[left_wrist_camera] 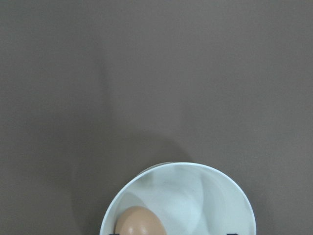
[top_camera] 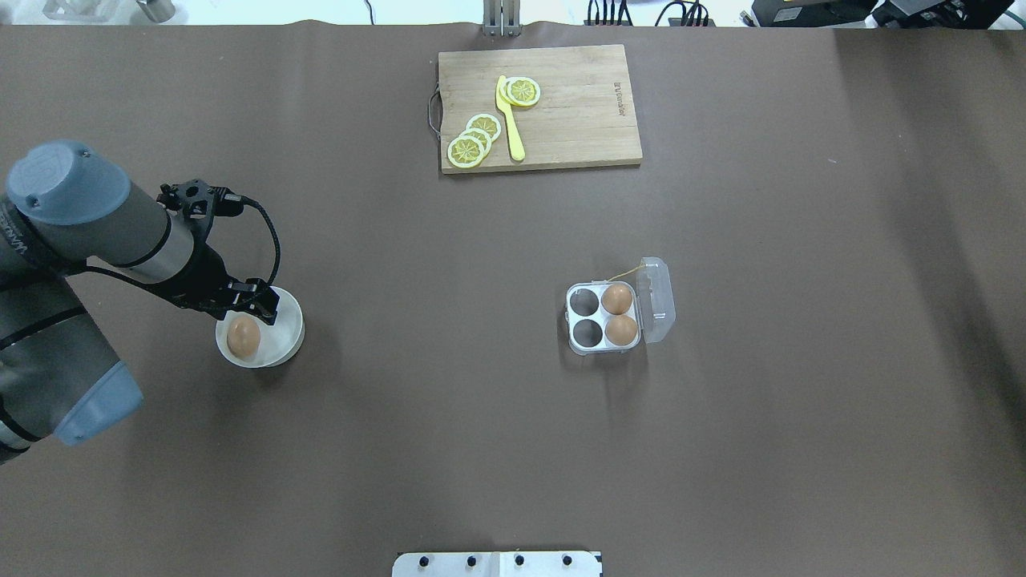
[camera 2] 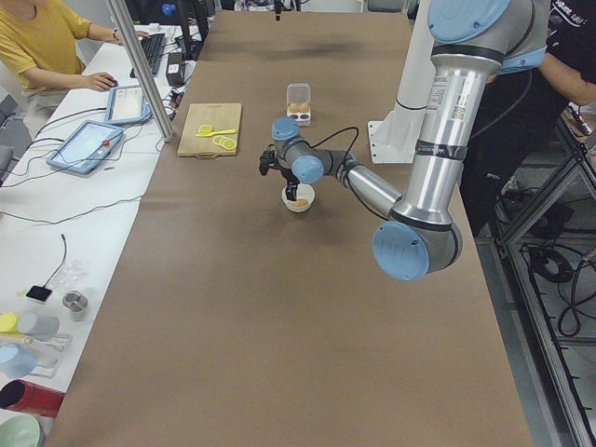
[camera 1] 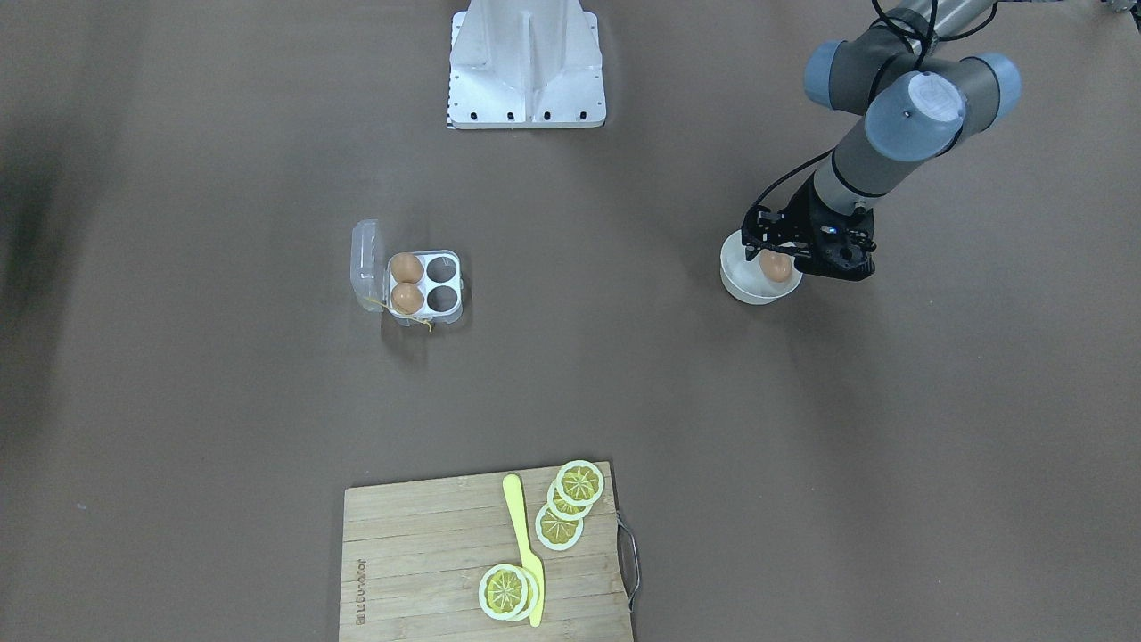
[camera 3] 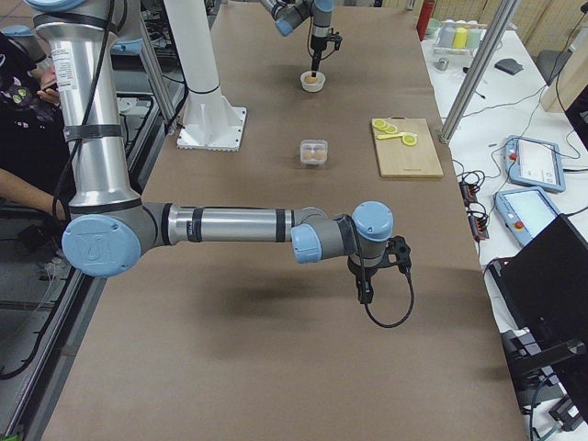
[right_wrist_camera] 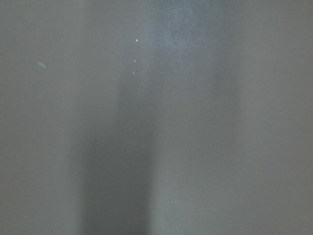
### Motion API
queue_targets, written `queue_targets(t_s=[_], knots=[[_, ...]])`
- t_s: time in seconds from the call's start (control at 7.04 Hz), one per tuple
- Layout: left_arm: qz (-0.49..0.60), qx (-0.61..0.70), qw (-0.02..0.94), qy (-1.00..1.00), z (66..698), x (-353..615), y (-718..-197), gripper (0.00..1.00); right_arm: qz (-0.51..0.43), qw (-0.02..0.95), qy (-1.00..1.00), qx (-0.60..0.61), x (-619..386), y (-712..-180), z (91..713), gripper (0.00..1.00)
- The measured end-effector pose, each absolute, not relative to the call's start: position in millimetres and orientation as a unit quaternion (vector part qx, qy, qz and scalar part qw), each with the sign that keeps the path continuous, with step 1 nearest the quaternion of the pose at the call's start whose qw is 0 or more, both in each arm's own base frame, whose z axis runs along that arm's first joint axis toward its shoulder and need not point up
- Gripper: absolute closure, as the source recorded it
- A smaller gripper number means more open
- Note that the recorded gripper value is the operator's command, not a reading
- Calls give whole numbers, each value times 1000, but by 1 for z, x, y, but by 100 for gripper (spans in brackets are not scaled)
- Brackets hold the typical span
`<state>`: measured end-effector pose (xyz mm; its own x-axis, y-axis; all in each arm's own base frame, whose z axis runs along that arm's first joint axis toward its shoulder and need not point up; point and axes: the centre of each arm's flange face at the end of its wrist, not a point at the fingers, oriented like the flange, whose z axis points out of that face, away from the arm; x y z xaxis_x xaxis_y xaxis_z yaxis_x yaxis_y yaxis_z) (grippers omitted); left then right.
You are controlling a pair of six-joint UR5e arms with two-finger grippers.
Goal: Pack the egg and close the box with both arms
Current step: 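Lower the left gripper into the white bowl around the egg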
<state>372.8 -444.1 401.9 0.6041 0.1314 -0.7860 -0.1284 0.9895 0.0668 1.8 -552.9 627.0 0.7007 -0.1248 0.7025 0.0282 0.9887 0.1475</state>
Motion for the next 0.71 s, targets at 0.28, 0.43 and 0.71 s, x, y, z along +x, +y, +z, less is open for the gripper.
queue_targets(t_s=[0.28, 0.43, 0.71], knots=[[74, -2, 897, 436, 408, 376, -442, 24, -42, 920, -384, 63, 2, -552, 627, 0], [74, -4, 897, 436, 409, 377, -441, 24, -42, 920, -384, 63, 2, -552, 627, 0], [77, -8, 897, 434, 411, 382, -438, 25, -42, 920, -384, 64, 2, -553, 626, 0]])
